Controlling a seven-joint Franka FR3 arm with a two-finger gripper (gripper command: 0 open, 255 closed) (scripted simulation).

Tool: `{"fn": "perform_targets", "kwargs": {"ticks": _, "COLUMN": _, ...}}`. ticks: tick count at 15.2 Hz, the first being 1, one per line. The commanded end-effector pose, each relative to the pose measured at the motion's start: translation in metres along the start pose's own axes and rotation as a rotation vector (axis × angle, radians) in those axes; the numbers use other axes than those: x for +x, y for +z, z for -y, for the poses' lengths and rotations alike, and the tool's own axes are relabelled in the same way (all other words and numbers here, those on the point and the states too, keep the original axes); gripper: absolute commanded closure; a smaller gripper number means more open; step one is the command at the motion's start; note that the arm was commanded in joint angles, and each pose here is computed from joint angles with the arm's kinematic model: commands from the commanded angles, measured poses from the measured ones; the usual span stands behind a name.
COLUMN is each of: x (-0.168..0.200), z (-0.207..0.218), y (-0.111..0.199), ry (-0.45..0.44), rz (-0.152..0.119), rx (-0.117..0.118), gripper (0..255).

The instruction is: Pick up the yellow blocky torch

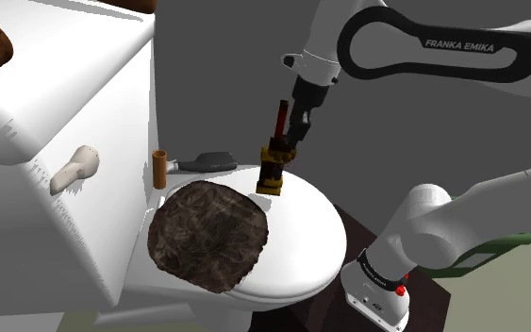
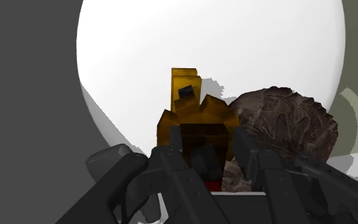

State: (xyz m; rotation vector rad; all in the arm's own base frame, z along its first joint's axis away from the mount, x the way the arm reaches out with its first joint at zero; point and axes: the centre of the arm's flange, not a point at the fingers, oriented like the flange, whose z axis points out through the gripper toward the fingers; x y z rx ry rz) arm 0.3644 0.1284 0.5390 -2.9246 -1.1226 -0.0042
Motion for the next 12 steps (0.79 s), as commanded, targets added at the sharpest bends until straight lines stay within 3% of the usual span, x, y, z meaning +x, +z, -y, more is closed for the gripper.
{"fn": "perform_targets", "kwargs": {"ticks": 1, "x": 0.000, "z": 0.000, "y": -0.010, "ry": 0.000, "rz": 0.000, "rx": 0.000, "gripper": 255}}
{"fn": "perform_targets", "kwargs": {"ticks": 12, "x": 0.000, "z": 0.001, "y": -0.058, "ry": 0.000, "rz": 0.000, "rx": 0.000, "gripper": 255}}
